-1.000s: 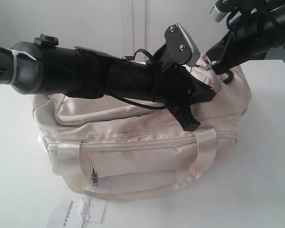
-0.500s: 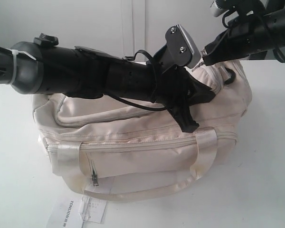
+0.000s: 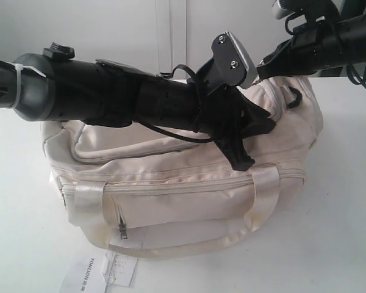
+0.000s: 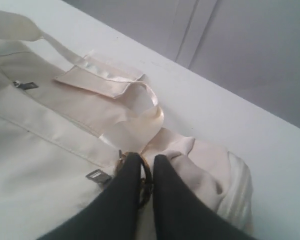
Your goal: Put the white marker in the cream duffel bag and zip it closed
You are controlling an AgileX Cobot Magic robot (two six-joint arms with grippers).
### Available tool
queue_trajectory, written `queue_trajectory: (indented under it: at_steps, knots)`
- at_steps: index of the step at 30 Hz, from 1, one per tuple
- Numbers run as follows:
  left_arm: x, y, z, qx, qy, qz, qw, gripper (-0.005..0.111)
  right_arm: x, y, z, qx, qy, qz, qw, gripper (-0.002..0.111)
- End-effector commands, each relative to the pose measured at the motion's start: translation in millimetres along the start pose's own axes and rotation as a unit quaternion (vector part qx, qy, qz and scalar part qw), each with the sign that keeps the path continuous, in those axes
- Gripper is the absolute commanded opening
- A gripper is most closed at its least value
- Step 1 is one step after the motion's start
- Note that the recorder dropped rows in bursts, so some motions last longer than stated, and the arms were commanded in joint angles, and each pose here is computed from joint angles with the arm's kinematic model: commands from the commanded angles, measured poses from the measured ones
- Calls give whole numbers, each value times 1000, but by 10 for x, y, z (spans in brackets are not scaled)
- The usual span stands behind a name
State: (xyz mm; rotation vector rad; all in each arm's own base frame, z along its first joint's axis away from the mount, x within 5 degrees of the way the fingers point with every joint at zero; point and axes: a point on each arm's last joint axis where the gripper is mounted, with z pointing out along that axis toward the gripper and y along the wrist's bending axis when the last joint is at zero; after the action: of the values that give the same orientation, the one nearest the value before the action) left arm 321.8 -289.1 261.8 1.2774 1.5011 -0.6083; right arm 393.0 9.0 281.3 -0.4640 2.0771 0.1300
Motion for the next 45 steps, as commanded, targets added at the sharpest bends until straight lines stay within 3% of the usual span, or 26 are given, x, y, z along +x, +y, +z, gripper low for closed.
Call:
queue_trajectory:
  at_steps: [1, 4, 7, 11, 16, 19, 22, 27, 35, 38, 41, 45]
  knots:
    - [-109, -25, -49, -3, -10, 21, 1000, 56, -23, -107, -19, 39, -17, 46, 998, 29]
    - [-126, 35, -86, -37, 1, 16, 999, 67, -27, -122, -20, 47, -21, 78, 996, 54]
    - [-169, 116, -163, -85, 15, 4, 996, 69, -42, -127, -38, 51, -26, 103, 993, 72]
    - [-282, 190, -304, -135, 18, -9, 991, 69, -91, -100, -108, 42, -32, 109, 993, 74]
    - [-388, 200, -458, -161, 13, -4, 987, 69, -169, -84, -254, 49, -37, 95, 994, 74]
    - [-380, 135, -505, -147, 7, -16, 989, 69, -192, -42, -335, 37, -27, 87, 995, 74]
    - [-403, -9, -552, -93, -17, -34, 995, 68, -172, -4, -368, 22, -6, 90, 996, 74]
    - [-417, -144, -727, -72, -20, -29, 997, 53, -87, 19, -420, 20, 52, 87, 995, 61]
    - [-481, -149, -1029, -138, -8, -16, 990, 0, -114, 95, -698, 15, 92, 74, 993, 14]
    - [-465, -41, -1131, -211, 16, -14, 977, 0, -99, 100, -777, 21, 112, 43, 993, 0]
    - [-442, 83, -1255, -285, 50, 11, 957, 0, -88, 94, -851, 31, 130, 15, 991, 0]
    - [-366, 282, -1470, -346, 86, 20, 934, 0, -80, 88, -921, 40, 145, -6, 989, 0]
